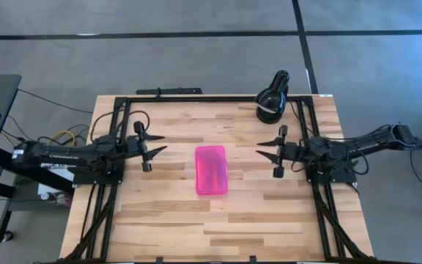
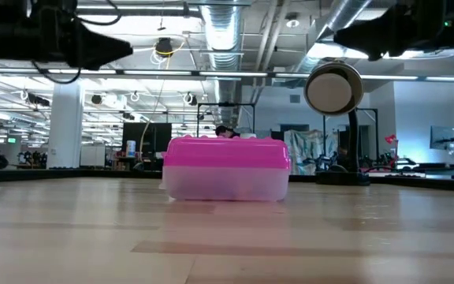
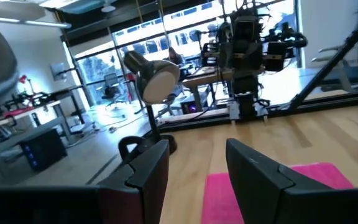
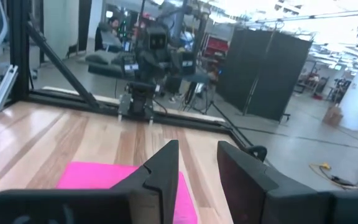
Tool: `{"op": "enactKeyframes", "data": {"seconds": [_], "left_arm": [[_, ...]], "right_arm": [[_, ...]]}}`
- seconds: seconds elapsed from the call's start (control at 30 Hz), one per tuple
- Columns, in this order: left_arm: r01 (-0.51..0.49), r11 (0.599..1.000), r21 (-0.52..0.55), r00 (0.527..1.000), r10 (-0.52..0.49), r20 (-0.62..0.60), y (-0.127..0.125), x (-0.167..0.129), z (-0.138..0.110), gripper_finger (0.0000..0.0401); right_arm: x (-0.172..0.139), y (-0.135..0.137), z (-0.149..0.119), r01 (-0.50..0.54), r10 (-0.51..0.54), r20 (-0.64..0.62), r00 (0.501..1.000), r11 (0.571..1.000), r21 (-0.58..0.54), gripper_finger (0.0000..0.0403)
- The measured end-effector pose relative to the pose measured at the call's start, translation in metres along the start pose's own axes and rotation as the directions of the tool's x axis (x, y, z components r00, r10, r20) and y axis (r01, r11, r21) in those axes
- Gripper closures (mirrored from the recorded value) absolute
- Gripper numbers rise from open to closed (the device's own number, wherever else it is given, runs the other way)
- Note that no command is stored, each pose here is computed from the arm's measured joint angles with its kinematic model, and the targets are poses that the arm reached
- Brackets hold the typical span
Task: Pick & place school supplies into a supply box
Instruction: Return to Home Position
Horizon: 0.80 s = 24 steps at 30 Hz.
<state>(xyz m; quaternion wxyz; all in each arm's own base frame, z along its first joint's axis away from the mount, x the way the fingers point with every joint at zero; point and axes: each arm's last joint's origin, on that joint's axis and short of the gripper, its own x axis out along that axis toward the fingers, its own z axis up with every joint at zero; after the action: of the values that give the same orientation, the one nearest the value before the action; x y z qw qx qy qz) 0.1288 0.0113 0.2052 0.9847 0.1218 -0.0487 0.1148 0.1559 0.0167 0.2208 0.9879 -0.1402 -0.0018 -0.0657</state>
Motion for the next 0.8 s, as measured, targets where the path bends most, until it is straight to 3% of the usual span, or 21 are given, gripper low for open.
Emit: {"op": "enactKeyframes", "data": {"seconds": [0.27,0.63,0.8], "left_arm": [[0.022,1.000,-0.022,0.999,-0.021,0.041,0.001,-0.011,-0.015,0.0246],[0.045,0.999,-0.028,0.998,-0.046,-0.034,-0.004,-0.013,-0.027,0.0246],[0.049,0.999,-0.023,0.998,-0.050,-0.046,-0.005,-0.013,-0.028,0.0246]], "right_arm": [[-0.013,0.003,-0.020,-0.004,0.002,0.033,0.999,0.998,0.059,0.0296],[-0.027,0.010,-0.046,-0.046,0.040,0.060,0.997,0.994,0.101,0.0296],[-0.030,0.008,-0.045,-0.036,0.030,0.063,0.998,0.995,0.098,0.0296]]}}
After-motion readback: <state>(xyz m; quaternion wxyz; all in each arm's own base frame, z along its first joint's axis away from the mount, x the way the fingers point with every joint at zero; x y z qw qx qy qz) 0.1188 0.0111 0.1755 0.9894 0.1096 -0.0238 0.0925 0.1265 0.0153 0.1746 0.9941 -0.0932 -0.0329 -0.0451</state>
